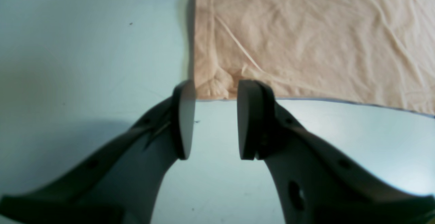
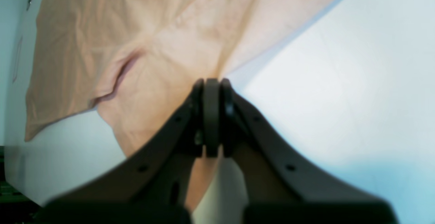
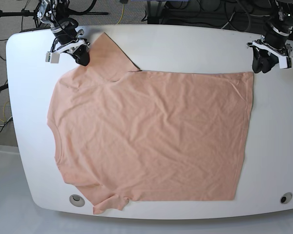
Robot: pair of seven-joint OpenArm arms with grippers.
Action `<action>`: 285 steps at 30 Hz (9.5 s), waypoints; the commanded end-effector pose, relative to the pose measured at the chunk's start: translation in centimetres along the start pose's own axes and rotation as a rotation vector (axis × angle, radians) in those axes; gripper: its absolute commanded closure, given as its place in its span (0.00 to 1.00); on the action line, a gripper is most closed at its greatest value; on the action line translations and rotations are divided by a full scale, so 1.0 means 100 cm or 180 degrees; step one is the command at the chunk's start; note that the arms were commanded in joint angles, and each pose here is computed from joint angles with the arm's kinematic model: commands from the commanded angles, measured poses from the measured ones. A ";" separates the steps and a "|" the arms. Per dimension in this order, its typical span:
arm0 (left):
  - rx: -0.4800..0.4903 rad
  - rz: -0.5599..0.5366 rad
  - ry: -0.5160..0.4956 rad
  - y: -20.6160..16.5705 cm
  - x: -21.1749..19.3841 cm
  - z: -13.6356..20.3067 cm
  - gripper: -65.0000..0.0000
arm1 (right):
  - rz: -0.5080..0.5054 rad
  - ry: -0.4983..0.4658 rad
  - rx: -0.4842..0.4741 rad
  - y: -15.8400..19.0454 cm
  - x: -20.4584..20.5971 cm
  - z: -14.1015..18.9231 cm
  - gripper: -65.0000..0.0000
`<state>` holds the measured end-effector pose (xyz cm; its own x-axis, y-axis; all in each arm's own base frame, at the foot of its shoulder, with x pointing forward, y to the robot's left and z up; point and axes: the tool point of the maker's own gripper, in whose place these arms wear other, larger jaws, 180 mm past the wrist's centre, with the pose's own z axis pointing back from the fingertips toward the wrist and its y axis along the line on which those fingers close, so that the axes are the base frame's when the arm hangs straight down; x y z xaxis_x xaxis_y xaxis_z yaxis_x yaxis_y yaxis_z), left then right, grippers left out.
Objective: Fold the T-shirt properly
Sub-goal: 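Lower the left gripper onto the opposite shoulder corner and grasp it, then lift the shoulder edge with both grippers and pull it over the shirt, then lower the folded edge with both grippers and open the right gripper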
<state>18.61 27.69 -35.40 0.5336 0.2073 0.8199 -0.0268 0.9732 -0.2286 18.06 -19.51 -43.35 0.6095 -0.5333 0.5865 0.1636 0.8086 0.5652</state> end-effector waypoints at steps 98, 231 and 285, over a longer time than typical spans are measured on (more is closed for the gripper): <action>-0.0501 0.1071 0.0664 -0.005 -0.044 -0.072 0.66 | 0.0147 0.0043 -0.0028 0.000 0.001 0.002 1.00; -0.0193 0.0068 -0.0018 0.016 0.049 -0.016 1.00 | 0.0906 -0.0611 0.0025 0.030 0.093 0.043 1.00; -0.0096 0.0031 -0.0183 0.019 0.091 -0.073 1.00 | 0.1407 -0.0668 0.0032 0.048 0.152 -0.031 1.00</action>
<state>28.52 30.08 -33.80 0.5271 0.2379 0.8158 -0.0173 0.9628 -0.2696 29.56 -22.22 -34.80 0.4909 -0.1869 0.8509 -0.0833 0.9622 0.2594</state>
